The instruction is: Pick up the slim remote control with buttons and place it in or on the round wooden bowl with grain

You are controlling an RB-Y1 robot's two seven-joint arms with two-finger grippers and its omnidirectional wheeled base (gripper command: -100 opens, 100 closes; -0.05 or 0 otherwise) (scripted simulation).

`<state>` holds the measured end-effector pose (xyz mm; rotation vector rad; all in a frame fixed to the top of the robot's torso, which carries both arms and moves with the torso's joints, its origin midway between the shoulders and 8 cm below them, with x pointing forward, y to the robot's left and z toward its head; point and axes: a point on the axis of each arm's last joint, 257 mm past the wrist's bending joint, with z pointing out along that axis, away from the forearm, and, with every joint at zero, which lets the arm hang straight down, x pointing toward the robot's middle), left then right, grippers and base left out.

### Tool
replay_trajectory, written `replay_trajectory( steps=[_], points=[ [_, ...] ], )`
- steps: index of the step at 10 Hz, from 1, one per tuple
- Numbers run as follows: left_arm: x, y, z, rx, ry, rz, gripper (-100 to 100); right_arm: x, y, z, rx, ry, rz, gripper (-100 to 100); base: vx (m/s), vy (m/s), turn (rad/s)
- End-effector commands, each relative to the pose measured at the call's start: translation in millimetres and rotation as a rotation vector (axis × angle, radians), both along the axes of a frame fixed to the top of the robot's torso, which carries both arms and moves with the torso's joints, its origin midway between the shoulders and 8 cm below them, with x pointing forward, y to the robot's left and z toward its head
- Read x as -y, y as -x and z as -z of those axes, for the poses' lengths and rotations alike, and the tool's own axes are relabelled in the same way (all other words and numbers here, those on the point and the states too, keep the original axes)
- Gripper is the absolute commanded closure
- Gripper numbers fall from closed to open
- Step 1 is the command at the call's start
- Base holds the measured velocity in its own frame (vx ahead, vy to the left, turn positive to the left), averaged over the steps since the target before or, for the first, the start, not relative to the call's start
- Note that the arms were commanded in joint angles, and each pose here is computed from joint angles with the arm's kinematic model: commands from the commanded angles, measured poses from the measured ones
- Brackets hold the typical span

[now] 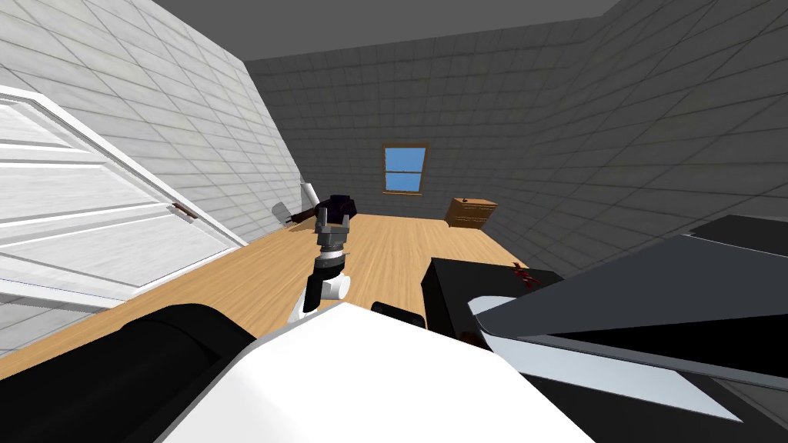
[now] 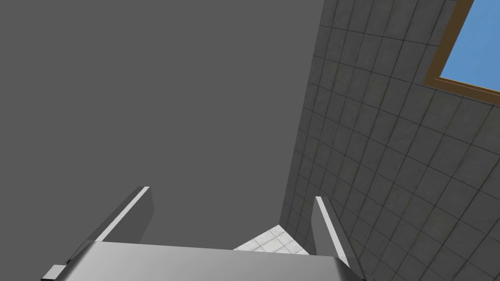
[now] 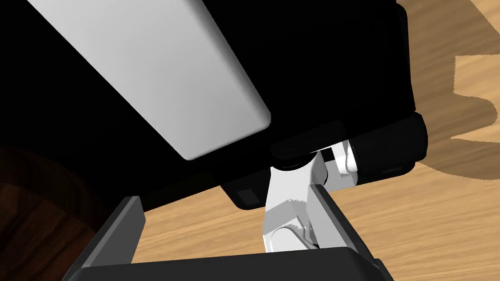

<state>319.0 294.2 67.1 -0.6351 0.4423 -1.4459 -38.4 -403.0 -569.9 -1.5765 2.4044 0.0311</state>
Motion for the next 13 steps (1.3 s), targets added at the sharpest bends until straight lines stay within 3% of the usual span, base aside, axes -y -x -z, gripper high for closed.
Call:
replay_trajectory(
  steps=[1,3,7,8,11,12,13],
  points=[
    [0.0,0,0,0.000,0.000,0.000,0,20,24,3,-0.045,0.052,-0.078,-100,0.043,-0.041,0.106],
    [0.0,0,0,0.000,0.000,0.000,0,20,24,3,-0.045,0.052,-0.078,-100,0.029,-0.029,0.025],
    [0.0,0,0,0.000,0.000,0.000,0,65,69,6,-0.146,0.171,-0.295,-100,0.052,-0.058,0.133],
    [0.0,0,0,0.000,0.000,0.000,0,65,69,6,-0.146,0.171,-0.295,-100,0.050,-0.051,0.020],
    [0.0,0,0,0.000,0.000,0.000,0,74,84,9,-0.180,0.202,-0.390,-100,0.026,-0.037,0.056],
    [0.0,0,0,0.000,0.000,0.000,0,72,82,8,-0.174,0.197,-0.371,-100,0.009,-0.018,0.011],
    [0.0,0,0,0.000,0.000,0.000,0,72,83,8,-0.175,0.199,-0.375,0,0.000,0.000,0.000]
  ],
)
